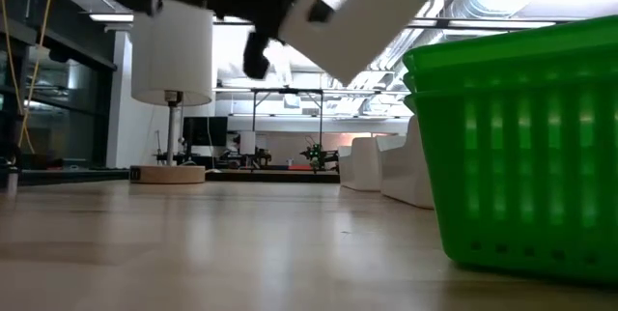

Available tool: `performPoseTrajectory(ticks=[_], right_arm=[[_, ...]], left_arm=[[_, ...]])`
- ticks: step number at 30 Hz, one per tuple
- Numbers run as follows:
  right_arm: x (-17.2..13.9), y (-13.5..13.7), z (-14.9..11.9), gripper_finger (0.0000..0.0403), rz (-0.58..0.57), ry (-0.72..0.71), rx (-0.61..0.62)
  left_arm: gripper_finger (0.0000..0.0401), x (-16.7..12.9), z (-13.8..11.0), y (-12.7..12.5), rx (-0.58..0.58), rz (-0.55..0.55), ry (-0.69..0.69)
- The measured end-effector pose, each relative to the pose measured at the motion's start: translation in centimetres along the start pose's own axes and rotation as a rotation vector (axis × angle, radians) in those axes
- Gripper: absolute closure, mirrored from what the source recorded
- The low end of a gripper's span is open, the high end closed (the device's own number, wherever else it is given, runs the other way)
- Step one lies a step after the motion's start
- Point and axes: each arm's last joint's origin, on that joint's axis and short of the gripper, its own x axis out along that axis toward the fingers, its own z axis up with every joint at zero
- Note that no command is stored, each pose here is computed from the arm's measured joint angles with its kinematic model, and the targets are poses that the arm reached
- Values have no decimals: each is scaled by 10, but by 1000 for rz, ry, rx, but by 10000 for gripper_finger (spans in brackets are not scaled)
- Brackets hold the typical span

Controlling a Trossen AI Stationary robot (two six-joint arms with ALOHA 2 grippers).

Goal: Stack baskets by color
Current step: Stack the bottom left white bin on the bottom right white bin

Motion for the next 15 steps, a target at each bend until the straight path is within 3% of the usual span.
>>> performPoseTrajectory(ticks=[5, 10, 15], right_arm=[[0, 0, -1, 176, -9, 7, -5], [0, -1, -1, 176, -42, 13, -5], [0, -2, -1, 176, -64, 20, -5]], left_arm=[[401, 18, -31, 6, -146, 8, -84], [401, 40, -54, -3, -190, 92, -150], [401, 60, -59, -21, -204, 158, -244]])
